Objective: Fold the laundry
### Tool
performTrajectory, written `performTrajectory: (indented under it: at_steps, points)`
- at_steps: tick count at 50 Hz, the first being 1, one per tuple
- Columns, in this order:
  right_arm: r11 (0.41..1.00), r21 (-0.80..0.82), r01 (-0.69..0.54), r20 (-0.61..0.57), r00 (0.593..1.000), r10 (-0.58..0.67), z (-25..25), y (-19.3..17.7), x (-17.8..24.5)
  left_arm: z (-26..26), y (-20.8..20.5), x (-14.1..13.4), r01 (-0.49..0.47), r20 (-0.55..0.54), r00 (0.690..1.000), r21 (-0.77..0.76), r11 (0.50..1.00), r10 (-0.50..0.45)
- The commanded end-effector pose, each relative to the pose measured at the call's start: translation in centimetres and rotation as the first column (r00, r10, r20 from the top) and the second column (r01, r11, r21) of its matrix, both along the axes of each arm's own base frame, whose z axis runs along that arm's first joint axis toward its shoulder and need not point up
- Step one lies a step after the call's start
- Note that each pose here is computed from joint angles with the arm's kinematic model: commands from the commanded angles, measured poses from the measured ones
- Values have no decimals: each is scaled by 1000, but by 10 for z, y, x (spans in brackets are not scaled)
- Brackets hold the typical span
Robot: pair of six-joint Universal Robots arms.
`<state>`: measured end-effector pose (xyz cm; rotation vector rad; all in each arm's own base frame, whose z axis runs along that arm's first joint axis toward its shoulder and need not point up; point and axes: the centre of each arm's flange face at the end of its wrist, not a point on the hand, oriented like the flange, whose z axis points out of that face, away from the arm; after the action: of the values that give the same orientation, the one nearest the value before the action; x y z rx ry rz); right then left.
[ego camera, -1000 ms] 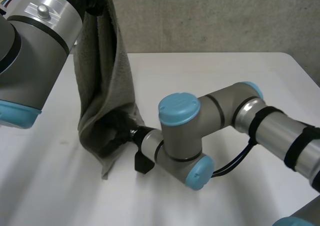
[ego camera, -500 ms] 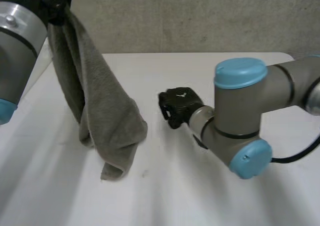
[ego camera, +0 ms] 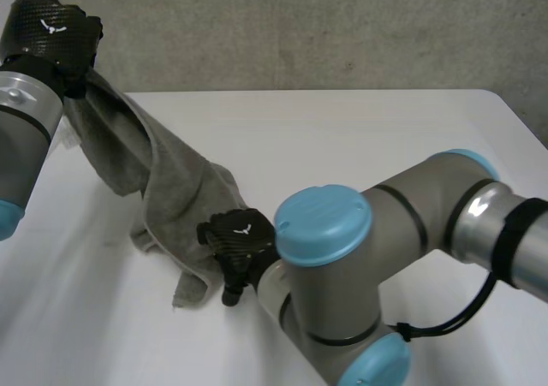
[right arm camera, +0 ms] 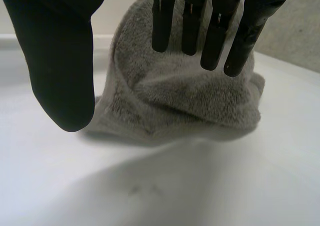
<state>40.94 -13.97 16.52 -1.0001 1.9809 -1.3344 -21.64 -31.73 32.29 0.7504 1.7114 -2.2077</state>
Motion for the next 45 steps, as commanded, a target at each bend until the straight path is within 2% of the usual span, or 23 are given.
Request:
performTrajectory:
  at_steps: [1, 11, 16, 25, 28, 30, 31, 33, 36, 38, 42, 45]
  points:
    - [999, 9, 31, 39, 999, -31, -16, -1, 26, -7, 3, -1, 9, 4, 1000, 21, 1000, -9]
    - [995, 42, 95, 63, 993, -97, -48, -20, 46, -9, 7, -1, 14, 3, 1000, 29, 999, -14]
    - [992, 71, 100, 98, 989, -106, -48, -23, 50, -10, 8, -1, 17, -11, 1000, 36, 999, -16]
    - [992, 70, 107, 94, 989, -113, -50, -22, 50, -9, 7, -1, 20, -39, 999, 30, 999, -19]
    - [992, 49, 115, 101, 988, -120, -31, -25, 42, -8, 7, 0, 19, -40, 999, 27, 999, -17]
    - [991, -12, 130, 145, 981, -127, 13, -28, 26, -6, 9, 1, 15, -41, 999, 22, 1000, -15]
    - [991, -12, 130, 145, 981, -127, 13, -28, 26, -6, 9, 1, 15, -41, 999, 22, 1000, -15]
    - [976, -103, 190, 158, 972, -172, 53, -52, 0, -2, 9, 7, 0, -43, 999, 14, 1000, 0]
    - [960, -158, 229, 162, 965, -204, 73, -69, -18, 0, 9, 10, -9, -44, 999, 6, 1000, 9]
    - [914, -280, 294, 162, 953, -257, 113, -96, -49, 8, 9, 18, -30, -51, 998, -14, 999, 29]
    - [876, -389, 286, 134, 958, -254, 146, -105, -73, 15, 13, 24, -44, -56, 998, -34, 998, 42]
    - [829, -494, 262, 66, 962, -265, 174, -116, -98, 23, 23, 25, -26, -56, 998, -54, 998, 23]
